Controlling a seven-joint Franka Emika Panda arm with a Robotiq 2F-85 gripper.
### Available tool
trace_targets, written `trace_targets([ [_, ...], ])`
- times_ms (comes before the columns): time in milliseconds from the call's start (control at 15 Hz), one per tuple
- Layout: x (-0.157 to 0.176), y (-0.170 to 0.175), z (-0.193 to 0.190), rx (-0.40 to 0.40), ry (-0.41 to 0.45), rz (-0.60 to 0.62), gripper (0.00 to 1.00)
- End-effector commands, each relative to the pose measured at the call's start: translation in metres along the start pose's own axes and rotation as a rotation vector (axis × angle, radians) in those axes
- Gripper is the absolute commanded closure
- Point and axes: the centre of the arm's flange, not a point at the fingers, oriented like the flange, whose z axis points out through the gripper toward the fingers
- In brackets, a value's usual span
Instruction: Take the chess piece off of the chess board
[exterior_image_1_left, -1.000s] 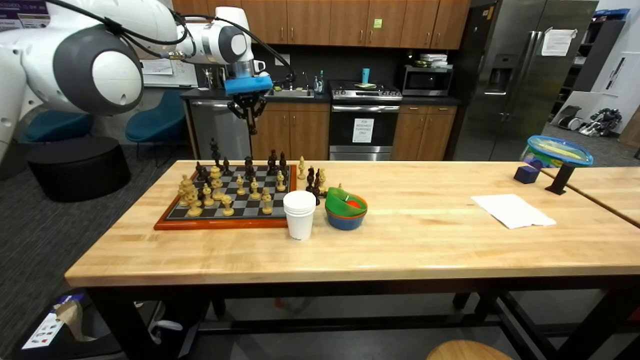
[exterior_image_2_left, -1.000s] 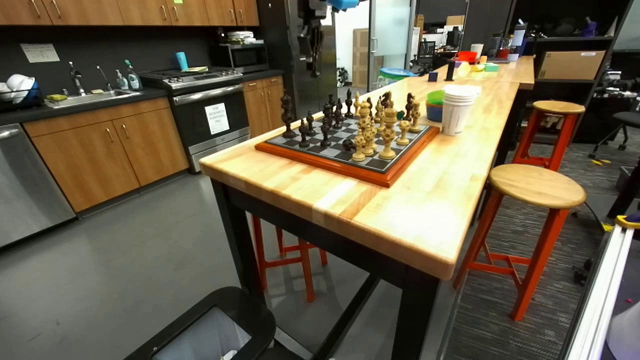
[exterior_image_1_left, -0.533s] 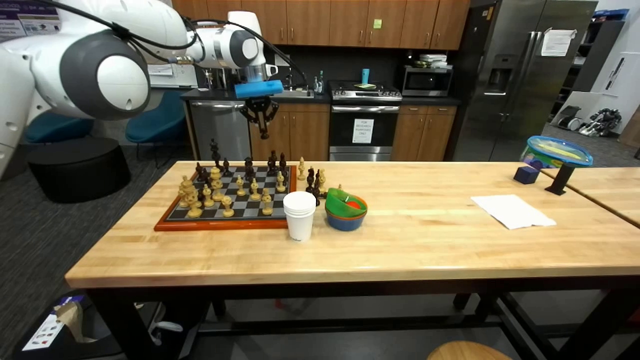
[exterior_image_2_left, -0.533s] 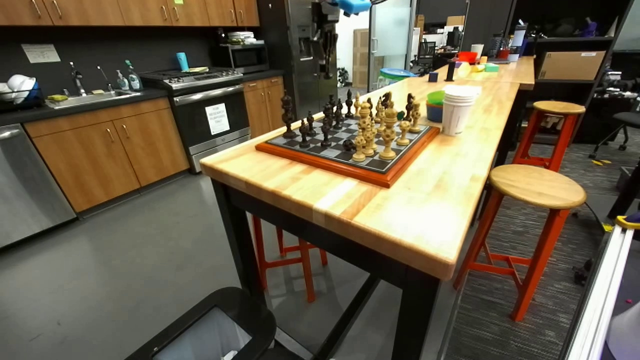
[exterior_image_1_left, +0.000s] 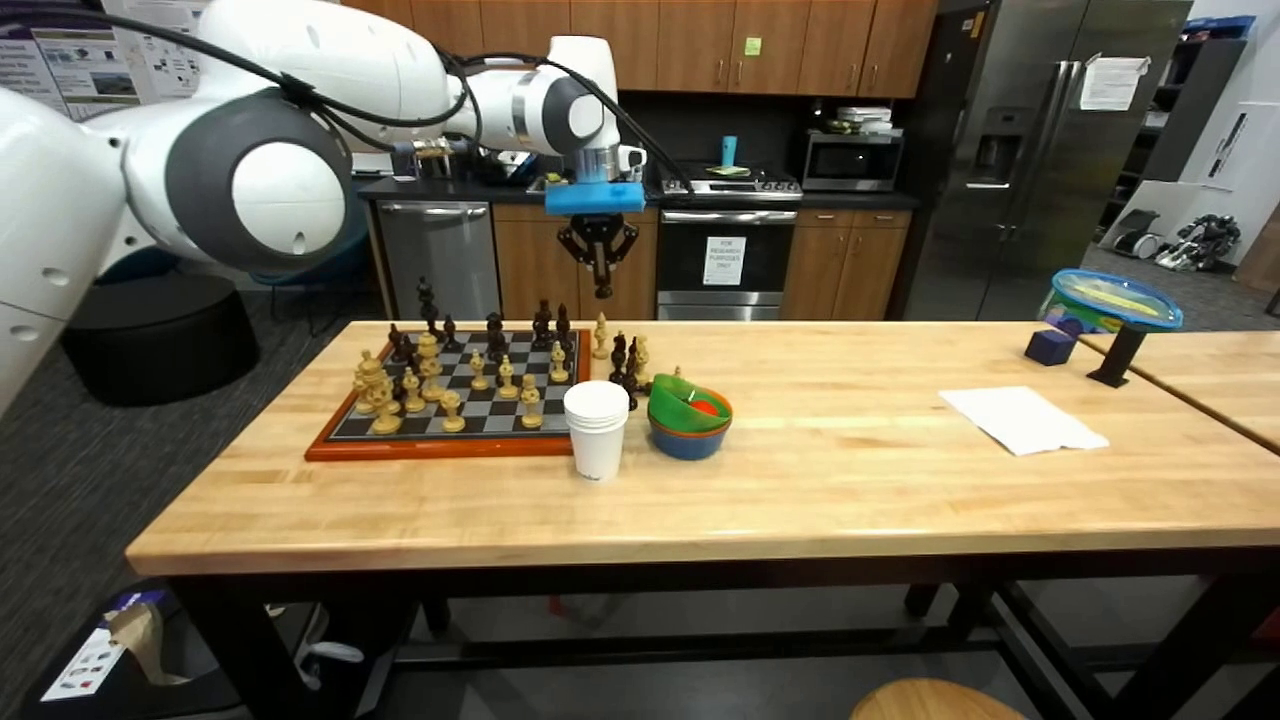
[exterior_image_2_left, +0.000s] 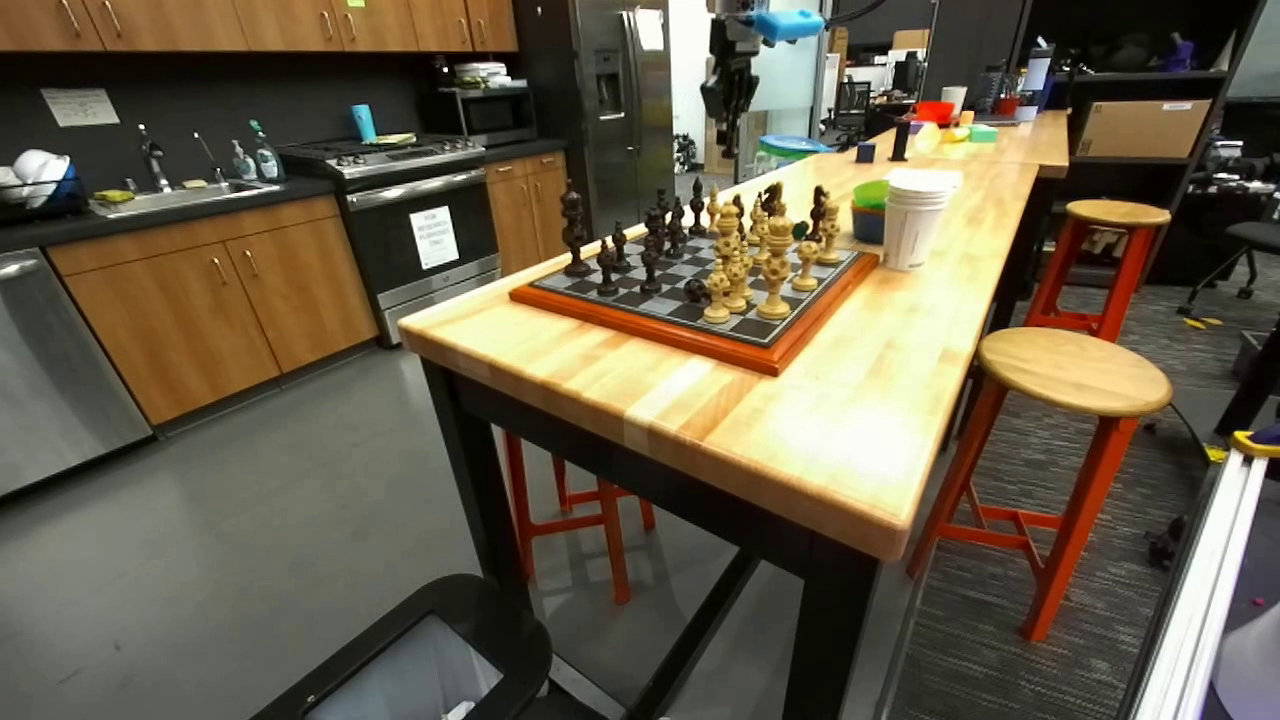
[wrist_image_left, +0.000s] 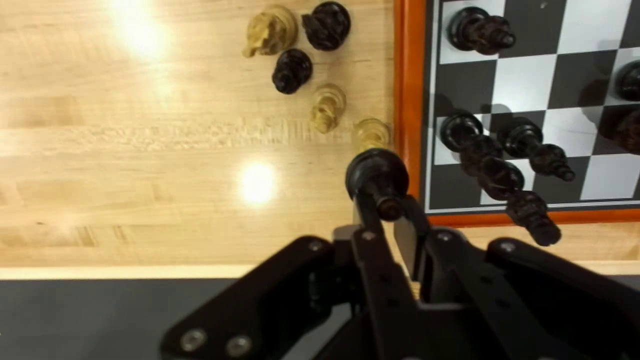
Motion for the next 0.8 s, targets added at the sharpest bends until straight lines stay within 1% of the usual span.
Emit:
trace_targets([
  [0,-0.003,0.009,0.002,-0.001,0.002,0.014,0.85],
  [133,-0.005,0.018,0.006,-0.002,0.005,0.027,0.85],
  [267,-0.003,0.017,0.006,-0.002,0.008,0.029,0.85],
  [333,0.002,0.017,0.008,0.002,0.01,0.031,0.96],
  [533,0.016,0.028,0.016,0.007,0.014,0.039,0.96],
  [733,0.025,0.033,0.033,0.011,0.012,0.039,0.96],
])
